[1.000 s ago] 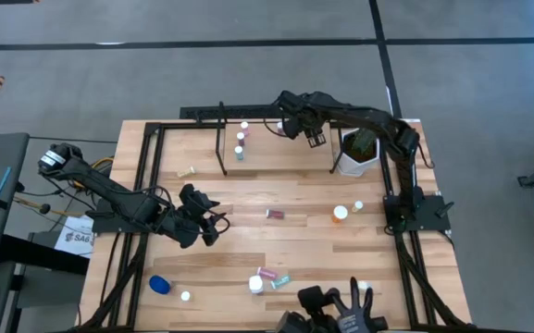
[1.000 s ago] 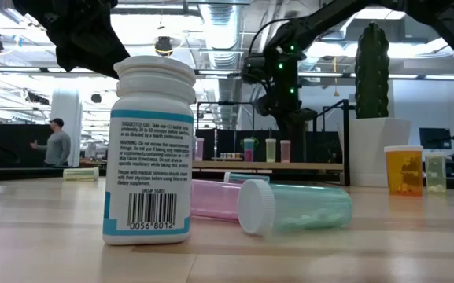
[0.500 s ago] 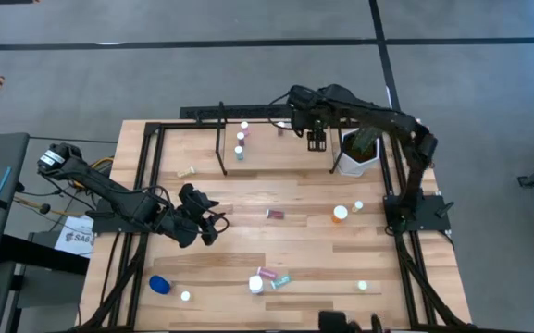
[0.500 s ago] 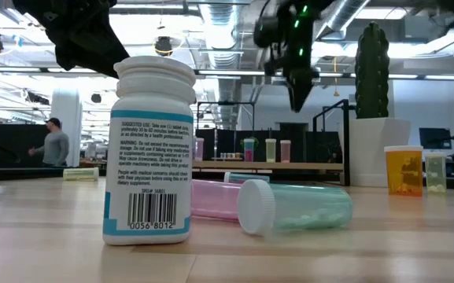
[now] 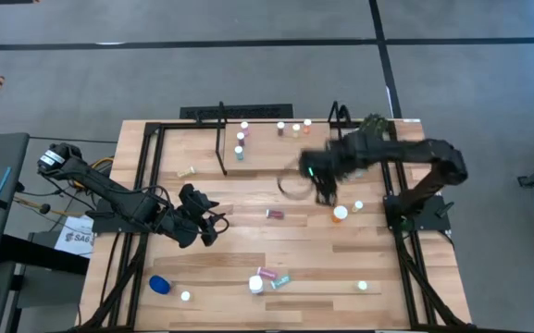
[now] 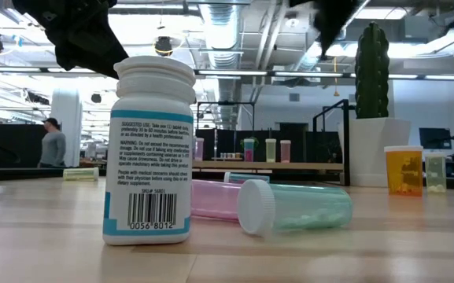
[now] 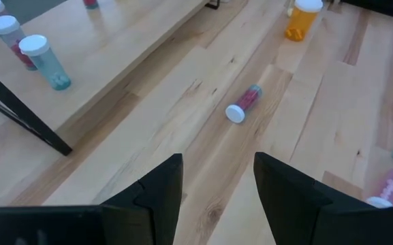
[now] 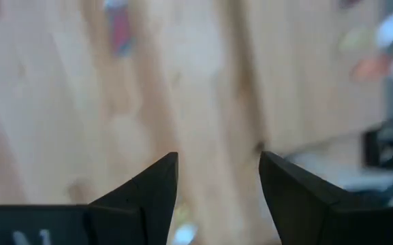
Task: Pick and place medicine bottles onto shelf by color
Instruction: Put the yellow pill bottle on the shelf
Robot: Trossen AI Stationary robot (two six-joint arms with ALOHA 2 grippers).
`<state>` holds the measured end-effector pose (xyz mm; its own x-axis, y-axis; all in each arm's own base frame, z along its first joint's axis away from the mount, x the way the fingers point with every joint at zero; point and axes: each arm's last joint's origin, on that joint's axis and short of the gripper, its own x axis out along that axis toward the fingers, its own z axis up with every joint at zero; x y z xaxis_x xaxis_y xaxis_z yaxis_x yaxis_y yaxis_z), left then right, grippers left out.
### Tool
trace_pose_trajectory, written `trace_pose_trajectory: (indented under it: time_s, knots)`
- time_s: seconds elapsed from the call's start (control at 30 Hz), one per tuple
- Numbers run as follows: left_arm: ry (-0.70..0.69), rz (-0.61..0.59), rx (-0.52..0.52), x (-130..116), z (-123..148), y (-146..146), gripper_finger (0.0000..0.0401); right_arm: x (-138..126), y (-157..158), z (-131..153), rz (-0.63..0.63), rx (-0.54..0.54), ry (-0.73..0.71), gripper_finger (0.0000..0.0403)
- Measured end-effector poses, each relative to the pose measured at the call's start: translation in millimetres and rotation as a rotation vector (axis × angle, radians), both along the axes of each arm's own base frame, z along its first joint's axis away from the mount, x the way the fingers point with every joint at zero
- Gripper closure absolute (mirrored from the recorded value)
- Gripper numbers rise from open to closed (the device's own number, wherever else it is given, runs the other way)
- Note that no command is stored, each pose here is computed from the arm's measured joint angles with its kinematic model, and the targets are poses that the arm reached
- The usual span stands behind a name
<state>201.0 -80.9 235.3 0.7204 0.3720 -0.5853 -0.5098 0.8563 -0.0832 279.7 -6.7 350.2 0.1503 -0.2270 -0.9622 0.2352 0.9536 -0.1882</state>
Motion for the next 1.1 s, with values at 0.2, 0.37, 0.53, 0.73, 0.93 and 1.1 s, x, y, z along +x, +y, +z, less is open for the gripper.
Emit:
trace_pose_trajectory:
  time_s: [0.2,0.37,0.53,0.73,0.93,1.1]
  knots:
    - [-0.003,-0.022,0.014,1.2,1.0,-0.7,0.0233,-48.4,47.9,-38.4,-0.099,0.007,0.116,0.0177]
    - [-0.044,-0.044,0.028,4.1,5.6,-1.8,0.0233,-75.5,69.9,-64.1,-0.114,0.017,0.093,0.0177]
    - [-0.073,-0.056,0.034,6.5,8.3,-2.9,0.0233,-88.7,70.1,-89.9,-0.161,-0.007,0.139,0.0178]
    - [-0.08,-0.058,0.026,7.1,8.9,-3.2,0.0233,-97.5,66.1,-121.1,-0.115,-0.043,0.22,0.0178]
    - [-0.077,-0.064,0.035,7.1,8.9,-3.2,0.0233,-97.0,55.6,-139.9,-0.088,-0.035,0.231,0.0178]
    - [-0.077,-0.064,0.035,7.1,8.9,-3.1,0.0233,-96.1,38.1,-149.4,-0.077,-0.005,0.241,0.0178]
